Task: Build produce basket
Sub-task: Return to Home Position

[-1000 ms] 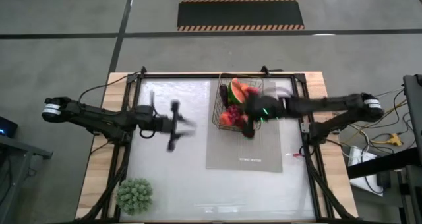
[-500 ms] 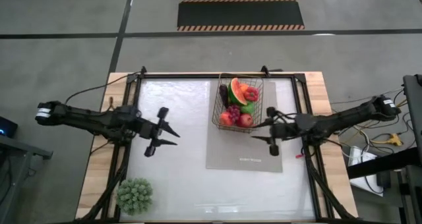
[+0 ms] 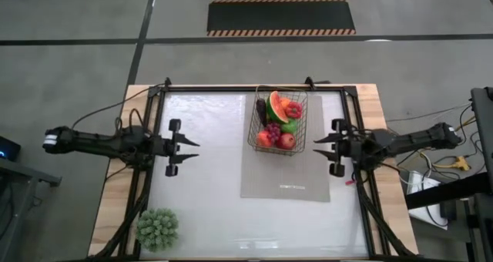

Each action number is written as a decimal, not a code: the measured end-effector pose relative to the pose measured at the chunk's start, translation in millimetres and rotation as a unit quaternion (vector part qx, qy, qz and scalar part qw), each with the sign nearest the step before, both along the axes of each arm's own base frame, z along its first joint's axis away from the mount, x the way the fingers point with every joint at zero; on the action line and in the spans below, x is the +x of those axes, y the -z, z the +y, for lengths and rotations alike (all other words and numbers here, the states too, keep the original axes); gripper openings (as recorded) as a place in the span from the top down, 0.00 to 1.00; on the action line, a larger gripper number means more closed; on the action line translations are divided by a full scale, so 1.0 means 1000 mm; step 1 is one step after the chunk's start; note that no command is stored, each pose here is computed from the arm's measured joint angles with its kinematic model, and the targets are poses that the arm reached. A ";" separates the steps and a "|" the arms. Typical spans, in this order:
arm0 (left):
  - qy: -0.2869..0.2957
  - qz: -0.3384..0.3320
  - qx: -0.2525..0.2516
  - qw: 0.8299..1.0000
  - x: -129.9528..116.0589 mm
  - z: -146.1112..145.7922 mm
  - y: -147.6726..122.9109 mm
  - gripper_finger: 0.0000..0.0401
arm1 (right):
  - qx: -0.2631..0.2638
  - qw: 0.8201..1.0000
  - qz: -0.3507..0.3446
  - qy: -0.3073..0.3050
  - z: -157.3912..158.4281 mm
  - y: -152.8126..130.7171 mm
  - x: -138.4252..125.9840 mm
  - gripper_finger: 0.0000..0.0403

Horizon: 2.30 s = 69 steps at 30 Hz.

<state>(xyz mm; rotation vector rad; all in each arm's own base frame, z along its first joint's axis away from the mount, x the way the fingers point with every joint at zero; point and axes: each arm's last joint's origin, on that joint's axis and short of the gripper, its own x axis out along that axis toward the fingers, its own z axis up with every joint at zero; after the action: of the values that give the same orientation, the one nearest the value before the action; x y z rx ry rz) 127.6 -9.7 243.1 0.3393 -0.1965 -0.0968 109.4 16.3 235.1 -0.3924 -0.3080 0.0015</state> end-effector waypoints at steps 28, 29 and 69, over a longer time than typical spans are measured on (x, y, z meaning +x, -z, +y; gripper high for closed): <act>-0.009 -0.093 -0.032 0.995 -0.033 0.003 0.042 0.71 | -0.070 0.993 -0.080 0.051 -0.005 0.026 -0.023 0.90; -0.009 -0.092 -0.032 0.995 -0.032 0.003 0.042 0.71 | -0.078 0.992 -0.075 0.063 -0.005 0.026 -0.022 0.90; -0.010 -0.022 -0.026 0.999 -0.019 0.002 0.053 0.70 | 0.029 0.998 -0.030 0.037 -0.005 0.033 -0.014 0.91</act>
<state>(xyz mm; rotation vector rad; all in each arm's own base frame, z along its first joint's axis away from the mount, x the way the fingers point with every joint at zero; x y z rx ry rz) 108.1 -7.5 189.6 0.2908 -0.2387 -0.0645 95.1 11.3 202.6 -0.3464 -0.3525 -0.0915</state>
